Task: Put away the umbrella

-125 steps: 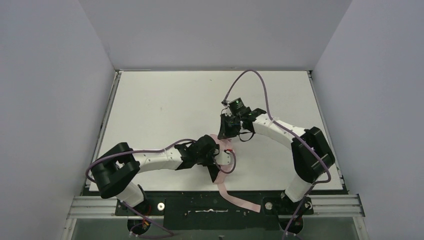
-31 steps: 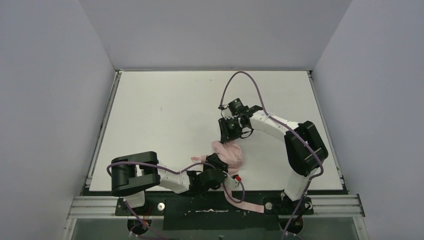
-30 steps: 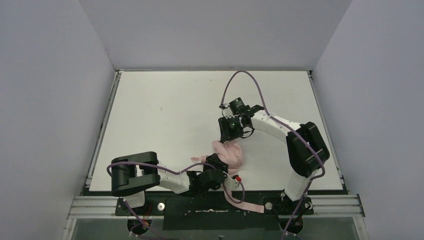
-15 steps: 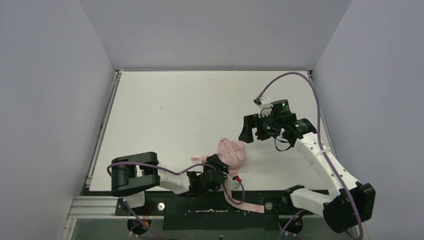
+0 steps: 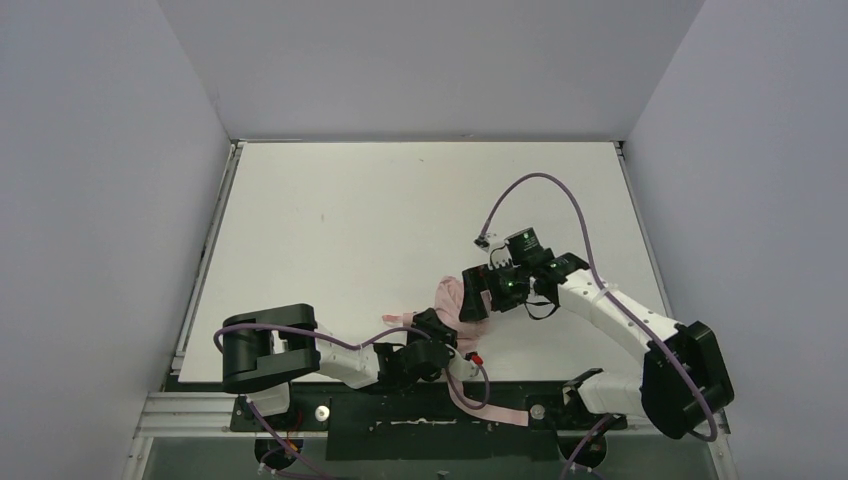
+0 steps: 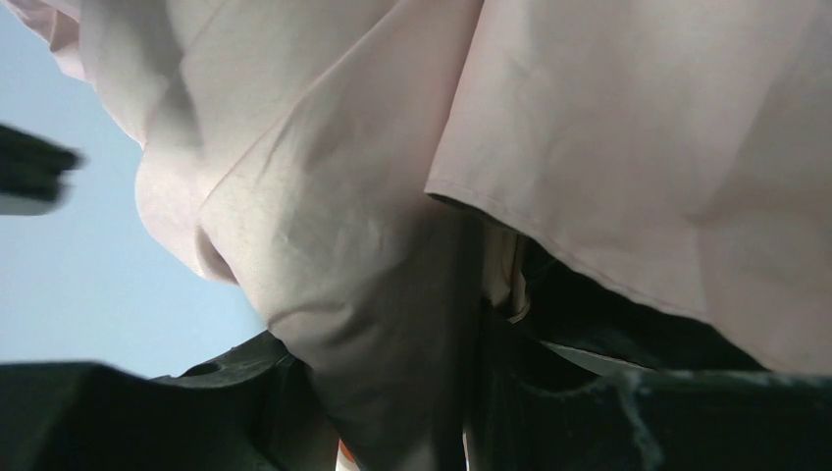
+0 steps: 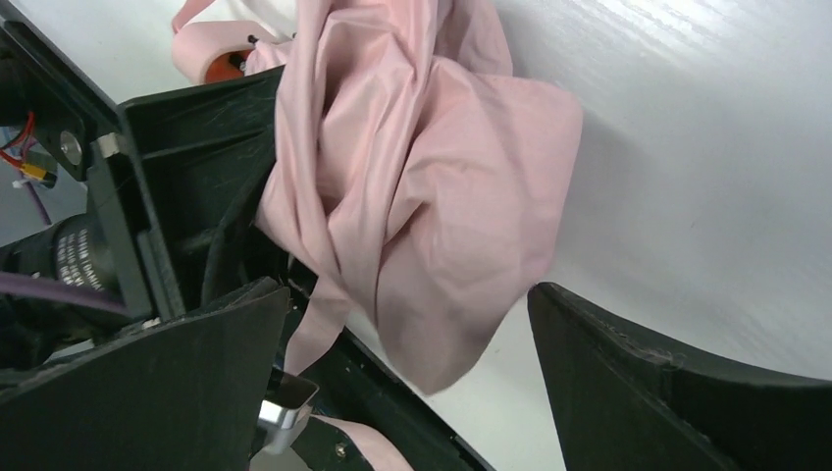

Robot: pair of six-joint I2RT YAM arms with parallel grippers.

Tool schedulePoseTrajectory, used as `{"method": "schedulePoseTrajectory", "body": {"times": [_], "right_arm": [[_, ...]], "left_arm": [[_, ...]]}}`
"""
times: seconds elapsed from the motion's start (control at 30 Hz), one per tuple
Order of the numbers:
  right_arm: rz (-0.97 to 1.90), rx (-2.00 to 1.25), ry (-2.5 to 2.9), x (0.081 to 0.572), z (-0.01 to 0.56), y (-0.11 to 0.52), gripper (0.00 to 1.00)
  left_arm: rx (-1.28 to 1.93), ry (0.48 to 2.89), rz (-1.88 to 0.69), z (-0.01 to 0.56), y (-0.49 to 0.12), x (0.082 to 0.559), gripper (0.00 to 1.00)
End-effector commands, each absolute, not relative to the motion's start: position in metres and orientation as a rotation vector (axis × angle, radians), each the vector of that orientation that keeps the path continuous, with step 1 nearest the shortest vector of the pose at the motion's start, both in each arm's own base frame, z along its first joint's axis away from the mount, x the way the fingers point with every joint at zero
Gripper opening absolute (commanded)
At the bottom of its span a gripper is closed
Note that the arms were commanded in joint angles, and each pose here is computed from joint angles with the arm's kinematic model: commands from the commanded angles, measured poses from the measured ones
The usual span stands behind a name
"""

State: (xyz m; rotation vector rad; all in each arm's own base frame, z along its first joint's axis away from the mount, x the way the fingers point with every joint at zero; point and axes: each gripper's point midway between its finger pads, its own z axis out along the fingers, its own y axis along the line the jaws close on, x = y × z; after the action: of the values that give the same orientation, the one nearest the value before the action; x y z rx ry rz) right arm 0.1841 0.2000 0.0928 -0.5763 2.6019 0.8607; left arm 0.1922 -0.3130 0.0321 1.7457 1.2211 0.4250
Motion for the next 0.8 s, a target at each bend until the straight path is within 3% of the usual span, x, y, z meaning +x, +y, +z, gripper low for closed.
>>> {"method": "schedulePoseTrajectory", "body": {"times": [0.0,0.27,0.47,0.63,0.77], "right_arm": [[0.914,-0.723,2.495,0.206,0.101,0.219,1.0],[1.02,-0.88,2.538,0.2,0.078,0.236,0.99],[1.075,-1.033,2.634,0.175,0.055,0.251,0.87],[1.05,-1.068,2.723,0.165,0.037,0.249,0.62],[0.982,-1.069,2.752,0.17,0.031,0.246,0.3]], "left_arm": [[1.882,1.18,0.356,0.014,-0.312,0.175,0.0],[1.883,1.184,0.338,0.014,-0.312,0.173,0.0],[1.885,1.19,0.342,0.012,-0.31,0.173,0.0],[1.864,1.203,0.333,0.014,-0.311,0.173,0.0],[1.813,1.223,0.337,0.02,-0.312,0.178,0.0]]}}
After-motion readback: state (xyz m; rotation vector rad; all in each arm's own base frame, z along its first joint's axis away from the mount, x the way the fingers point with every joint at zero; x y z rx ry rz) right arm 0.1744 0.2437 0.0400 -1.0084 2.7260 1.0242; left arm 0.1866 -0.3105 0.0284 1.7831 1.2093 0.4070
